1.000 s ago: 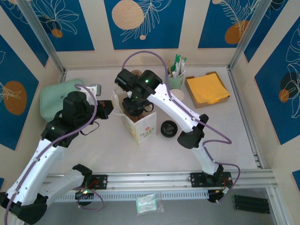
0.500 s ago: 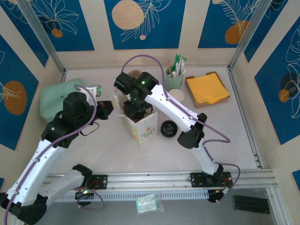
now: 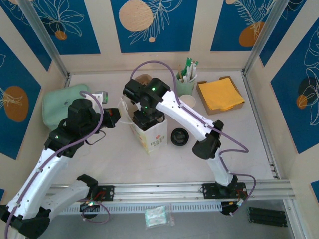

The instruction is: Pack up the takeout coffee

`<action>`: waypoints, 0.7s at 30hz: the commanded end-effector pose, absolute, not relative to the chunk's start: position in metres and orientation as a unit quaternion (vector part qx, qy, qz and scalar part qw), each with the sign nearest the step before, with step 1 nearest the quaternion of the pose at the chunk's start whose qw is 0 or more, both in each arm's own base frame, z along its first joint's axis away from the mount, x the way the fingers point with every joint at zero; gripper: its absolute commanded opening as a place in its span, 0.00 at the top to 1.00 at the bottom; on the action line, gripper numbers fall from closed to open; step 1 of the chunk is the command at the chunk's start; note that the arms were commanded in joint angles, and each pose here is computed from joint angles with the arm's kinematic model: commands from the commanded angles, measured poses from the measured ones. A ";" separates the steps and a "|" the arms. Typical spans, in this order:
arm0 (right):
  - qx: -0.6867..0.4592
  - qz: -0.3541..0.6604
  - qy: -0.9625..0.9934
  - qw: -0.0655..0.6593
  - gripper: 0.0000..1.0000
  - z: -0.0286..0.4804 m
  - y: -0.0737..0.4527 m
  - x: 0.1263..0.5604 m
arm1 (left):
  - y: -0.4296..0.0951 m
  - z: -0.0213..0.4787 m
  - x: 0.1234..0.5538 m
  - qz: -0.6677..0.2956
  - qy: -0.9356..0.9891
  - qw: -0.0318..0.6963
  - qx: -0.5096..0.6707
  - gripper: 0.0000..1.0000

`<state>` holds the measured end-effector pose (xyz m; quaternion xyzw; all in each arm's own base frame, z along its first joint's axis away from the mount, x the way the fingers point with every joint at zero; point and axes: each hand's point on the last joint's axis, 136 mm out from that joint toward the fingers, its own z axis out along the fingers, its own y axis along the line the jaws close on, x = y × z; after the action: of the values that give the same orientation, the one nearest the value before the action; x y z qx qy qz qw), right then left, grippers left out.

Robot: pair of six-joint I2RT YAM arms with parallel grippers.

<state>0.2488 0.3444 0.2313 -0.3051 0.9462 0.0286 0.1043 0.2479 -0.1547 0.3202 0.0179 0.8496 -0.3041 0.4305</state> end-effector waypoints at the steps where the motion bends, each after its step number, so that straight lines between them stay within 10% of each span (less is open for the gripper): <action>1: -0.320 -0.007 0.946 0.042 0.39 0.234 0.312 0.219 | -0.150 0.318 0.246 -0.301 0.850 0.432 0.013 1.00; 21: -0.314 -0.030 0.949 0.021 0.38 0.212 0.313 0.228 | -0.151 0.315 0.245 -0.307 0.849 0.431 0.012 1.00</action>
<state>0.2470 0.3418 0.2220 -0.3105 0.9461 0.0186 0.0899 0.2455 -0.1533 0.3146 0.0171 0.8516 -0.3028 0.4275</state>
